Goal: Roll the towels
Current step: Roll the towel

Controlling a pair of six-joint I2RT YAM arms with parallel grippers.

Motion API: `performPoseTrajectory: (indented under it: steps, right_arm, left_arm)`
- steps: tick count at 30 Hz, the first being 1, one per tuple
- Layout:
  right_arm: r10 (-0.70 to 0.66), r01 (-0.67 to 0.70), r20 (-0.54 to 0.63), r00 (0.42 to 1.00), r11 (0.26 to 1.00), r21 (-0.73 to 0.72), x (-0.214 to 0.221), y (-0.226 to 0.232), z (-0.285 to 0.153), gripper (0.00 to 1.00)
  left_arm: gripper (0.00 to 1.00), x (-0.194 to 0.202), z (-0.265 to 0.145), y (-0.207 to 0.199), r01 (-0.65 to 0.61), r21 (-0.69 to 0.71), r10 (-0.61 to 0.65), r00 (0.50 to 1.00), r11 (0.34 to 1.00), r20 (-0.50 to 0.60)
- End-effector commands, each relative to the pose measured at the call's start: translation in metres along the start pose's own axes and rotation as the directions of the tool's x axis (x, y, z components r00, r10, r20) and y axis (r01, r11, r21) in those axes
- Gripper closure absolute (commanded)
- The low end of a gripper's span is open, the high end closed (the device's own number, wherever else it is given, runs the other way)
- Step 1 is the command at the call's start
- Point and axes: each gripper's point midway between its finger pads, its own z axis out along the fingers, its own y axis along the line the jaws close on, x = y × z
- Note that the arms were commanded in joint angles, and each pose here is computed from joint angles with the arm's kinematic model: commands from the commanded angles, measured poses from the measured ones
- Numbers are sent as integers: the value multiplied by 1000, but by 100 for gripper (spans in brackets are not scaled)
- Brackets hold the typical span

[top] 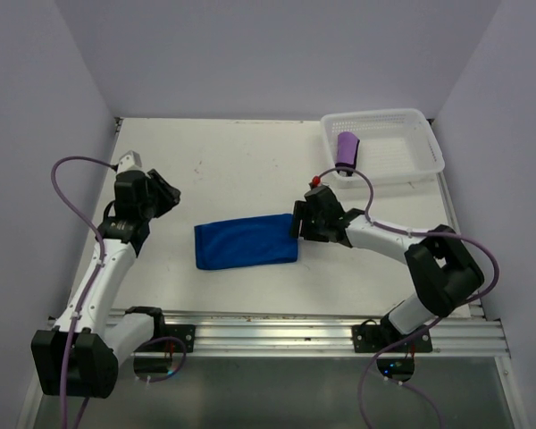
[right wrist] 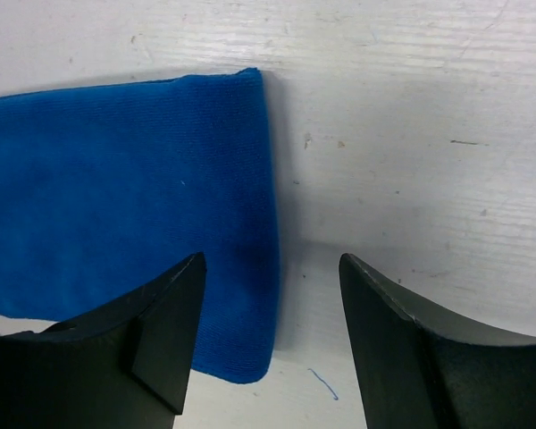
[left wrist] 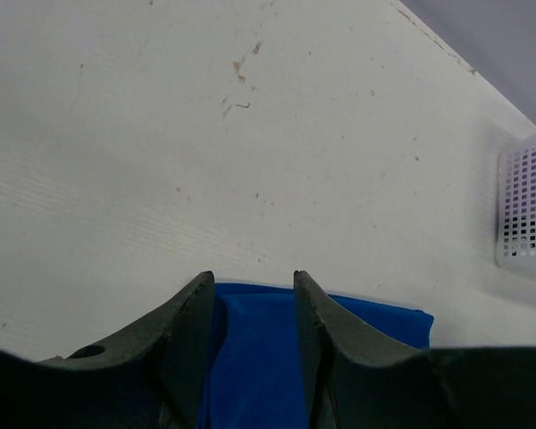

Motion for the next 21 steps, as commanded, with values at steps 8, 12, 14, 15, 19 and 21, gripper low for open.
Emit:
performPoseTrajectory:
  steps: [8,12,14,15,19,21]
  right_arm:
    - [71,-75,-46,996,993,-91,29,7,3,39]
    - [35,-41,-69,997,995,-89,49,13,4,41]
    - [12,-19,-79,997,996,-90,59,20,3,43]
    - [7,-14,-88,996,996,-85,63,20,4,44]
    - [0,-4,-107,994,999,-39,77,17,5,50]
    - [2,-4,-115,993,1000,-16,81,12,5,55]
  left_arm:
    - [55,-3,0,-24,-7,115,8,1000,993,-9]
    - [55,2,2,-26,4,129,-2,1000,992,-17]
    - [55,5,3,-27,7,139,-4,1000,990,-25]
    - [55,6,2,-28,10,143,-6,1000,990,-24]
    - [55,10,3,-27,9,147,-4,1000,989,-31]
    - [55,12,4,-29,8,158,-2,999,987,-37]
